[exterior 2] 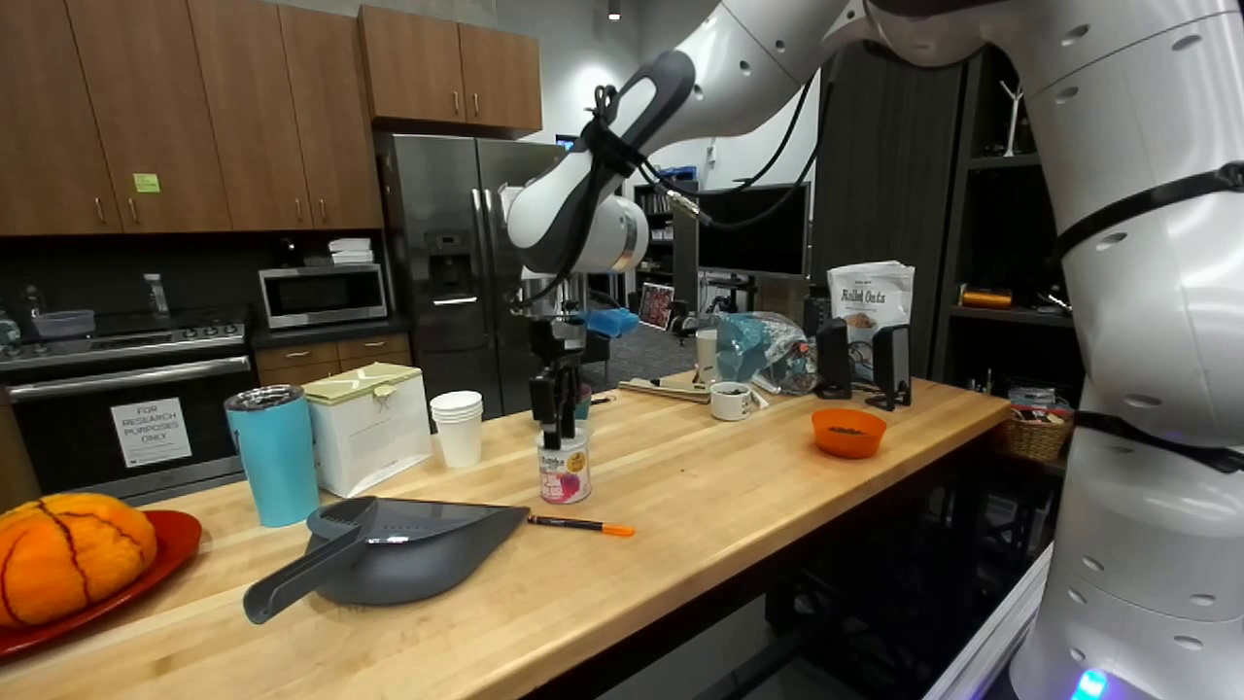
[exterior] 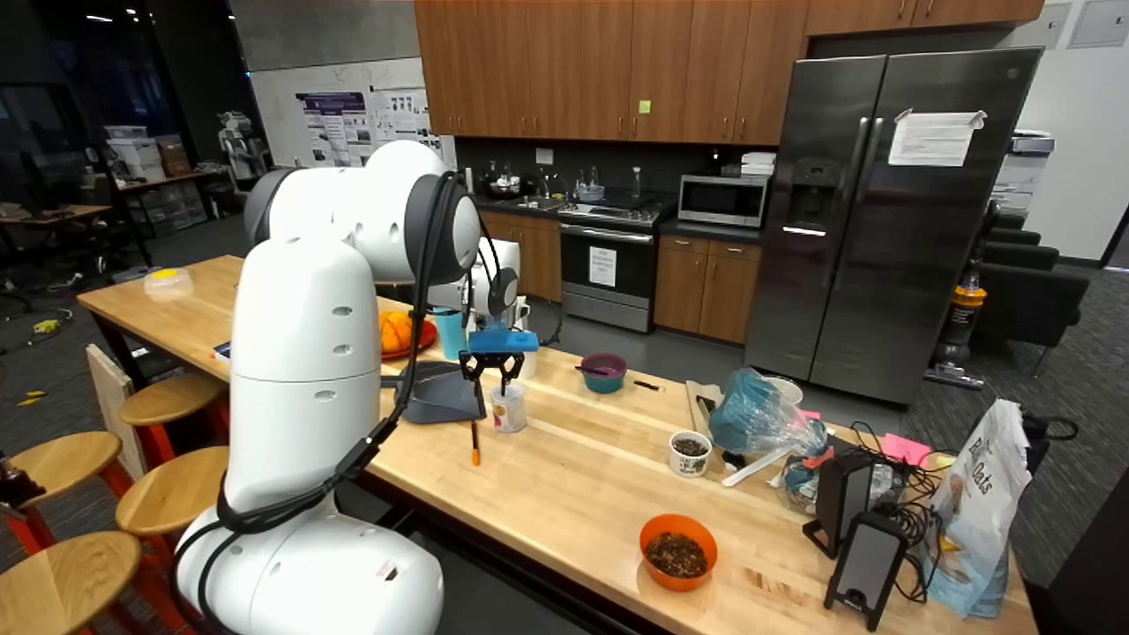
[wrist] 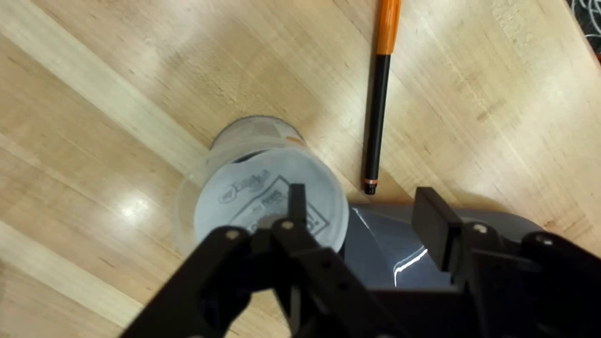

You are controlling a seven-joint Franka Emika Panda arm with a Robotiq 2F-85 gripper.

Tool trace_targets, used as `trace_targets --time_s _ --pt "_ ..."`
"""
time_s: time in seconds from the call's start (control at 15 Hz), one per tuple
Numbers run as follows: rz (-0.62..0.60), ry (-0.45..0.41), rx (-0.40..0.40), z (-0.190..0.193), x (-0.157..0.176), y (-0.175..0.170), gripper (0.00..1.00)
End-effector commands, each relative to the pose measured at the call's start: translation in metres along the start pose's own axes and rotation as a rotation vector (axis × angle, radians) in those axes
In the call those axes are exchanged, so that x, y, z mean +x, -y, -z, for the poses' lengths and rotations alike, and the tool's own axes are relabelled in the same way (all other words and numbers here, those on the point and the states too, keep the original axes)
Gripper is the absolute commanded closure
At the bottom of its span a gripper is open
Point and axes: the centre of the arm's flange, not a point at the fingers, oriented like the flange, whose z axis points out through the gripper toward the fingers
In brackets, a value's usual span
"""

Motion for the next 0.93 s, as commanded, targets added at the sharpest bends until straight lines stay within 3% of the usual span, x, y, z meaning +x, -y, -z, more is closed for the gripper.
trace_targets --time_s 0.0,0.13,0.47,0.87 --pt "0.019 0.009 -0.002 0.01 -0.004 0.01 0.09" --pt "0.046 -0.002 -0.025 0.02 -0.006 0.025 0.01" --pt "0.144 -0.022 -0.112 0.051 -0.007 0.084 0.0" --pt "0.016 -0.019 -0.332 0.054 -0.004 0.13 0.0"
